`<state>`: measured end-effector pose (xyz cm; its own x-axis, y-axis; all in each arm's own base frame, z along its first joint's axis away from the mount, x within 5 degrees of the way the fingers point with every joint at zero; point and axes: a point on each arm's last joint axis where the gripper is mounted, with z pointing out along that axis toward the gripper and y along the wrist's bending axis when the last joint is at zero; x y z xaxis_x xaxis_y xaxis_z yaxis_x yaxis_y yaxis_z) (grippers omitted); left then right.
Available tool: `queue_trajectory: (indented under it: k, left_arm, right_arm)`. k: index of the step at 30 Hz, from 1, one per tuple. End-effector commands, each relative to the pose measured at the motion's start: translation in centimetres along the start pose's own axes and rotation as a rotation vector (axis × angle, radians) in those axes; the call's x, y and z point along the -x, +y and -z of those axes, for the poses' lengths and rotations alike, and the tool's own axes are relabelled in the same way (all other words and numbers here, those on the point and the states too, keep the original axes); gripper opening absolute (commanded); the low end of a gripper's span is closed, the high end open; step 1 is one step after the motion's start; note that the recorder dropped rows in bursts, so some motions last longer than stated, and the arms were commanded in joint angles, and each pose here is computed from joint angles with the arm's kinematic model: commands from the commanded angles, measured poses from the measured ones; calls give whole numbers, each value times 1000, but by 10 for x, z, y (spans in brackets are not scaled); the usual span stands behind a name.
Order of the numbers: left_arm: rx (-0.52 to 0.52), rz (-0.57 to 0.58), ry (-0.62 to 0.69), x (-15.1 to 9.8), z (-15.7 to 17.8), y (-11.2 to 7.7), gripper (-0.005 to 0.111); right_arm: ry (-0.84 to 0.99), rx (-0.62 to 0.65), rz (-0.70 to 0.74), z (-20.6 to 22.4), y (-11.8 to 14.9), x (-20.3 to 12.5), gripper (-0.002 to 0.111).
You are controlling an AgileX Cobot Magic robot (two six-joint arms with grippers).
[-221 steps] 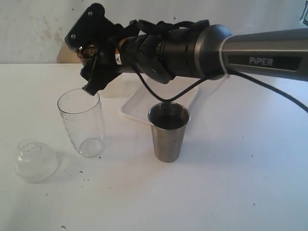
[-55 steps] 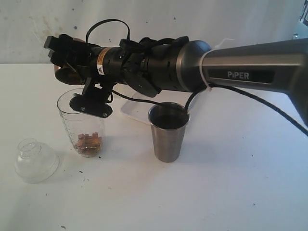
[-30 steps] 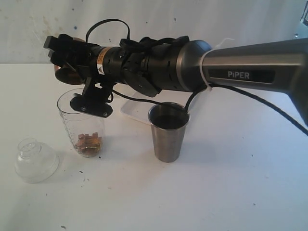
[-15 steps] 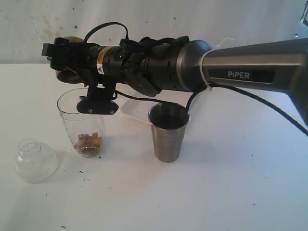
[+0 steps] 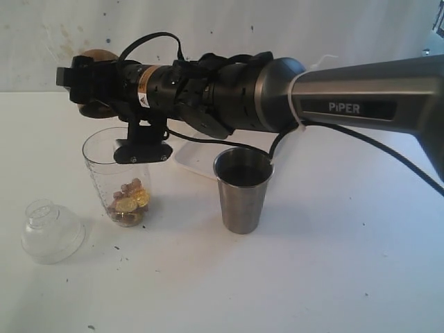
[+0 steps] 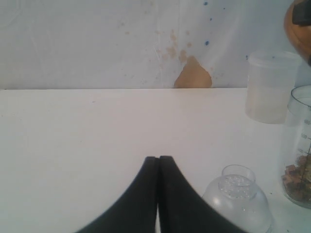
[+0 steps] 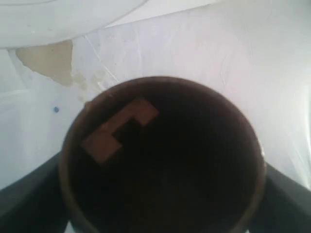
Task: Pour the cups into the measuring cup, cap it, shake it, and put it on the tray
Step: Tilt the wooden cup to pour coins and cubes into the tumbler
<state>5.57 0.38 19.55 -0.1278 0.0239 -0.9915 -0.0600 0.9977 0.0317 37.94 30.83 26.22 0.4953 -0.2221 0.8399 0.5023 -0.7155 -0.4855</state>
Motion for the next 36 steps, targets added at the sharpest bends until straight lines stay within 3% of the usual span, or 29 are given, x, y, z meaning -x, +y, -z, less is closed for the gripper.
queue_trajectory:
  k: [1, 5, 11, 15, 18, 21, 33, 36]
  left_arm:
    - [-1, 1, -10, -1, 0, 0, 0]
    - [-1, 1, -10, -1, 0, 0, 0]
    - [-1, 1, -10, -1, 0, 0, 0]
    - [-1, 1, -10, -1, 0, 0, 0]
    - [-1, 1, -10, -1, 0, 0, 0]
    - [-1, 1, -10, -1, 0, 0, 0]
    - [-1, 1, -10, -1, 0, 0, 0]
    - [-1, 1, -10, -1, 0, 0, 0]
  right_arm:
    - [20, -20, 51, 4, -5, -8, 0]
    - [6, 2, 53, 4, -3, -7, 0]
    - [12, -69, 162, 5, -14, -4, 0]
    - [-44, 16, 190, -1, 2, 5, 0]
    - [-61, -9, 272, 1, -1, 11, 0]
    - [-43, -59, 265, 2, -9, 11, 0]
    - [-50, -45, 248, 1, -7, 12, 0]
    - [-38, -34, 157, 1, -4, 10, 0]
